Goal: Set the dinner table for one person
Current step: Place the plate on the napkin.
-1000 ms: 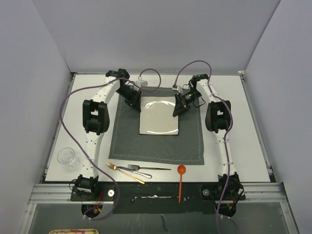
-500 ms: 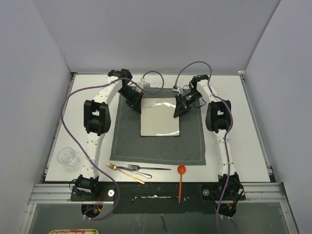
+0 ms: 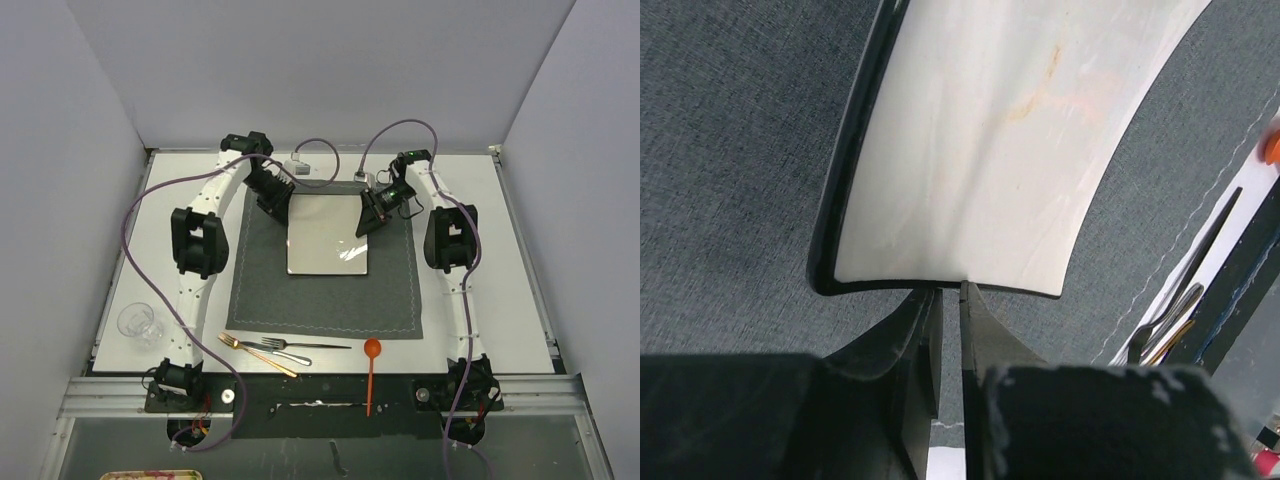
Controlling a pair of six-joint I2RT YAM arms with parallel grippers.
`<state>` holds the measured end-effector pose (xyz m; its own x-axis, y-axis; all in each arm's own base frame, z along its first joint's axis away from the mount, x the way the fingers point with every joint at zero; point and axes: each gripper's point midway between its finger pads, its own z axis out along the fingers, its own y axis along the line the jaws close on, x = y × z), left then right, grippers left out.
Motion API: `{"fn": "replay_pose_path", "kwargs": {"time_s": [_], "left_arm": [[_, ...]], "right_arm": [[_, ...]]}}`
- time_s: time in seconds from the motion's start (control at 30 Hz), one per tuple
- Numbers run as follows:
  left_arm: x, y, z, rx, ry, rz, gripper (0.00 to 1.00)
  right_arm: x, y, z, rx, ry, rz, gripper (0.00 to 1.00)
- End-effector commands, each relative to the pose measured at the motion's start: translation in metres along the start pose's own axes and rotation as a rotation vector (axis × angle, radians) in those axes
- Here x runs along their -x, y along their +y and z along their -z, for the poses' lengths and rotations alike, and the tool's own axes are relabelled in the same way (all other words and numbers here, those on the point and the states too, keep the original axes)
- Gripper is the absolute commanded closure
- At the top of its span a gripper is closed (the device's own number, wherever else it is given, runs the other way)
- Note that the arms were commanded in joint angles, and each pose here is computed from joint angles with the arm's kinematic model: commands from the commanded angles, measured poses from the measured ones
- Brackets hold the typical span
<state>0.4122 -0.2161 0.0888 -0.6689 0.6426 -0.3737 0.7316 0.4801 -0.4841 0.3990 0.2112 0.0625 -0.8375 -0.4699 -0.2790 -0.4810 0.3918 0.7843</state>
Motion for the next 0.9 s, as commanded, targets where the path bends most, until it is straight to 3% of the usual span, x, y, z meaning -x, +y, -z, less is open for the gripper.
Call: {"fn": "replay_pose_path", "kwargs": {"time_s": [0.0,0.4,0.87], "left_arm": [[0.038,-0.051,0.033,-0.054,-0.121,-0.127,1.0],[0.021,-0.085,0.031,-0.09,-0.031,-0.173,1.0],[0.018,-0.088,0.036,-0.082,-0.009,-0.169,1.0]], "right_arm": [[0.011,0.047,0.018,0.016,-0.037,0.039,1.0],[-0.007,0.068,0.023,0.018,0.0,0.032,1.0],[-0.034,0.077,0.021,-0.007,0.074,-0.007,1.0]]}}
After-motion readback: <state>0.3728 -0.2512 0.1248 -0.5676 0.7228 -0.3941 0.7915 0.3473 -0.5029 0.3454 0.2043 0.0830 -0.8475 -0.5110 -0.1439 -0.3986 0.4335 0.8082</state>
